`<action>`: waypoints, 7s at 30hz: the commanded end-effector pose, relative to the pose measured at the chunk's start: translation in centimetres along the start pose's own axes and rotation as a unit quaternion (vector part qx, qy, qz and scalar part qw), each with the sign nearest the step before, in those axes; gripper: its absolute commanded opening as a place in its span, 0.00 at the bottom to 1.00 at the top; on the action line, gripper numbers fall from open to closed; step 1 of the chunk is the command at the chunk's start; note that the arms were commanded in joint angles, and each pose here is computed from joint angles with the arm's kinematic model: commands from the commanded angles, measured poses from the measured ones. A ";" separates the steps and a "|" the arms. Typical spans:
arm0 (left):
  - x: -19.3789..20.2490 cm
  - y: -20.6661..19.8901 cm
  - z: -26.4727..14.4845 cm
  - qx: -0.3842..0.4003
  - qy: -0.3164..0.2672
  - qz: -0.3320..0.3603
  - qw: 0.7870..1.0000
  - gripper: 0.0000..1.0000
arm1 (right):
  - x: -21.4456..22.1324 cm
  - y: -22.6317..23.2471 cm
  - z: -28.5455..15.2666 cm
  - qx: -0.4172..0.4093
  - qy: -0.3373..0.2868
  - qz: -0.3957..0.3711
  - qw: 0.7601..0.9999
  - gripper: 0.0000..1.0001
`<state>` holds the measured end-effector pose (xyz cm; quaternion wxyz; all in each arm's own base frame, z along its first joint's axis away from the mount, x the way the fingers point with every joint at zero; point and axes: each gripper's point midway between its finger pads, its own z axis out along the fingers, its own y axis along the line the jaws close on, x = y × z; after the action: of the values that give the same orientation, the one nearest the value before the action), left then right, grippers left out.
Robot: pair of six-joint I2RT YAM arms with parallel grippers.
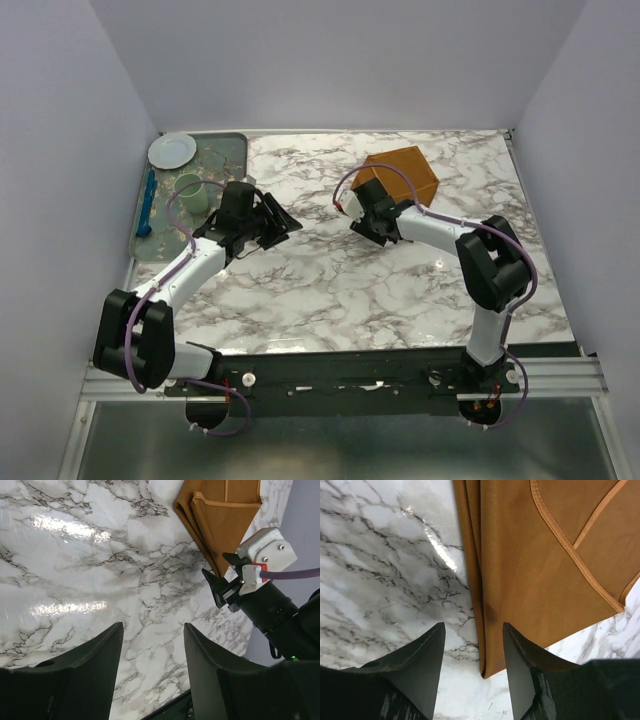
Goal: Fold the napkin, place the utensils inside, and roll it up
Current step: Roll the napkin with the utensil
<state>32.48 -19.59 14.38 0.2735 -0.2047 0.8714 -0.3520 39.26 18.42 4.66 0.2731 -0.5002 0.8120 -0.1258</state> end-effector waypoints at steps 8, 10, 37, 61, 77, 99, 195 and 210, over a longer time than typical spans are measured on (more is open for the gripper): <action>1.2 -0.4 3.6 0.063 0.041 -0.053 0.996 0.66 | 1.4 -1.7 1.4 0.092 0.008 -0.028 0.995 0.55; 1.1 -0.4 4.2 0.064 0.042 -0.072 0.994 0.67 | 1.6 -1.7 1.5 0.096 0.008 -0.032 0.995 0.52; 2.3 -3.0 15.2 0.092 0.079 -0.184 0.975 0.81 | 1.5 -1.4 1.6 0.093 -0.026 -0.010 0.995 0.13; 6.0 -6.6 21.0 0.128 0.114 -0.206 0.963 0.72 | 0.8 -4.2 0.3 0.079 -0.057 0.036 0.995 0.04; 6.3 -4.8 24.2 0.092 0.097 -0.211 0.968 0.52 | 1.3 -3.4 0.7 0.065 -0.054 0.042 0.996 0.04; 5.5 -6.3 23.8 0.109 0.101 -0.197 0.969 0.00 | 2.4 -2.1 1.1 0.047 -0.050 0.035 0.997 0.22; 2.5 1.7 5.4 0.012 0.080 -0.084 0.993 0.73 | -2.3 7.4 -0.2 -0.235 -0.002 0.261 0.936 0.00; 3.7 2.7 6.6 -0.041 0.103 -0.088 0.990 0.76 | -4.7 12.7 -1.6 -0.411 -0.045 0.344 0.843 0.01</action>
<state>32.86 -23.11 7.86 0.1432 -0.2531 0.8799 -0.3758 32.62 27.61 2.43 0.1491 -0.2955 0.9029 0.2744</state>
